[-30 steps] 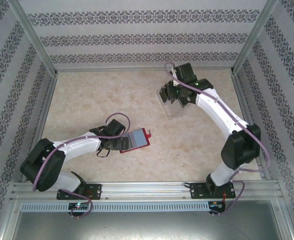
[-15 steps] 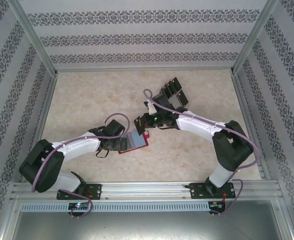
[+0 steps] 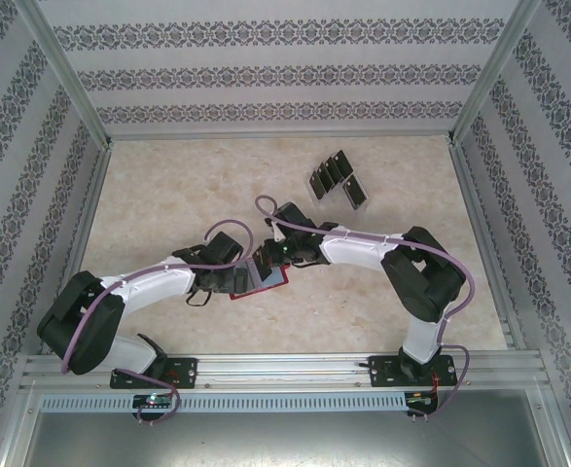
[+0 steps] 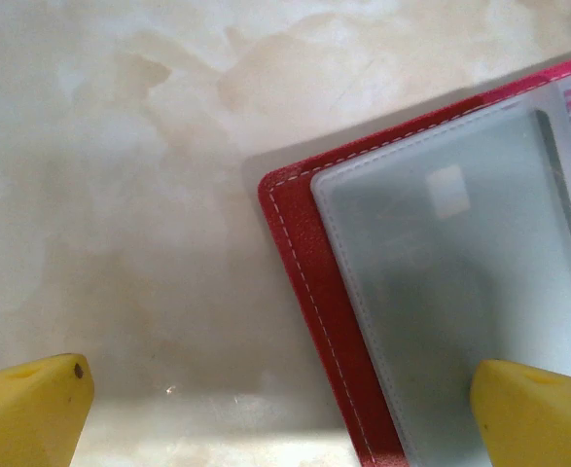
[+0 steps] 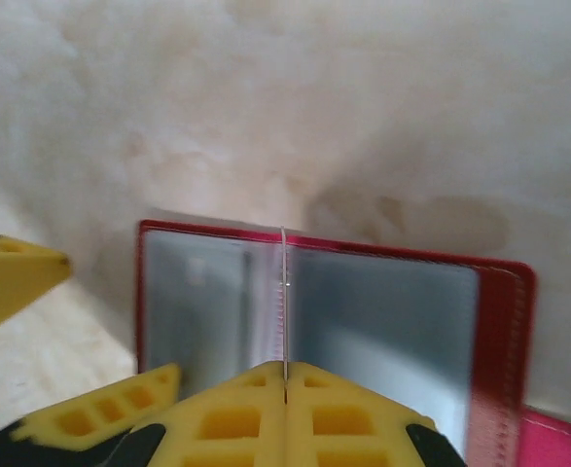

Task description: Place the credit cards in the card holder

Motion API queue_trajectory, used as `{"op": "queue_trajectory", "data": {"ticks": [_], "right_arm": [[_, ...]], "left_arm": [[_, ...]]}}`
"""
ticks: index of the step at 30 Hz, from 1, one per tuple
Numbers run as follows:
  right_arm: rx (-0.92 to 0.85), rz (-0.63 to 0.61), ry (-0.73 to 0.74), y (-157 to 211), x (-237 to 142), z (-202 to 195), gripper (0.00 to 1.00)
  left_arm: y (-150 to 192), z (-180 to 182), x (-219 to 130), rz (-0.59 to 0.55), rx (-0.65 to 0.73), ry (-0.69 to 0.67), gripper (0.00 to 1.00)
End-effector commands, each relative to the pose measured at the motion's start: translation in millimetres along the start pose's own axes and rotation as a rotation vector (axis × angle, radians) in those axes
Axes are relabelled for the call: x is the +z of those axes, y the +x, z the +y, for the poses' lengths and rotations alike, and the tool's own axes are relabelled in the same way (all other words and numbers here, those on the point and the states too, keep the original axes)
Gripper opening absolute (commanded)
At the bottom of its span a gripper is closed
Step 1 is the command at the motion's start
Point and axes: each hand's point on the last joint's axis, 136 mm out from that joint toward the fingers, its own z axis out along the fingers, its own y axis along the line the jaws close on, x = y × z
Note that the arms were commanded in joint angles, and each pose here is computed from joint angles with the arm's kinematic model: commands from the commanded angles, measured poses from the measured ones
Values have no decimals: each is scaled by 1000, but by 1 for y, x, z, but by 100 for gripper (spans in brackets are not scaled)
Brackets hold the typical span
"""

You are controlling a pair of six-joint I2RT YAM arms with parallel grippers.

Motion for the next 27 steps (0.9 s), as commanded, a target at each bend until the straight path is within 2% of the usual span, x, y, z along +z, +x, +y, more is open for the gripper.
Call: {"op": "queue_trajectory", "data": {"ticks": [1, 7, 15, 21, 27], "right_arm": [[-16, 16, 185, 18, 2, -37, 0], [2, 46, 333, 43, -2, -68, 0], [59, 60, 400, 71, -9, -95, 0], [75, 53, 375, 75, -11, -94, 0], [66, 61, 277, 69, -10, -71, 0]], "left_arm": [[2, 1, -1, 25, 58, -25, 100], [-3, -3, 0, 35, 103, -20, 100], [-11, 1, 5, 42, 116, -20, 100], [-12, 4, 7, 58, 125, -25, 100], [-8, 10, 3, 58, 126, -39, 100]]}}
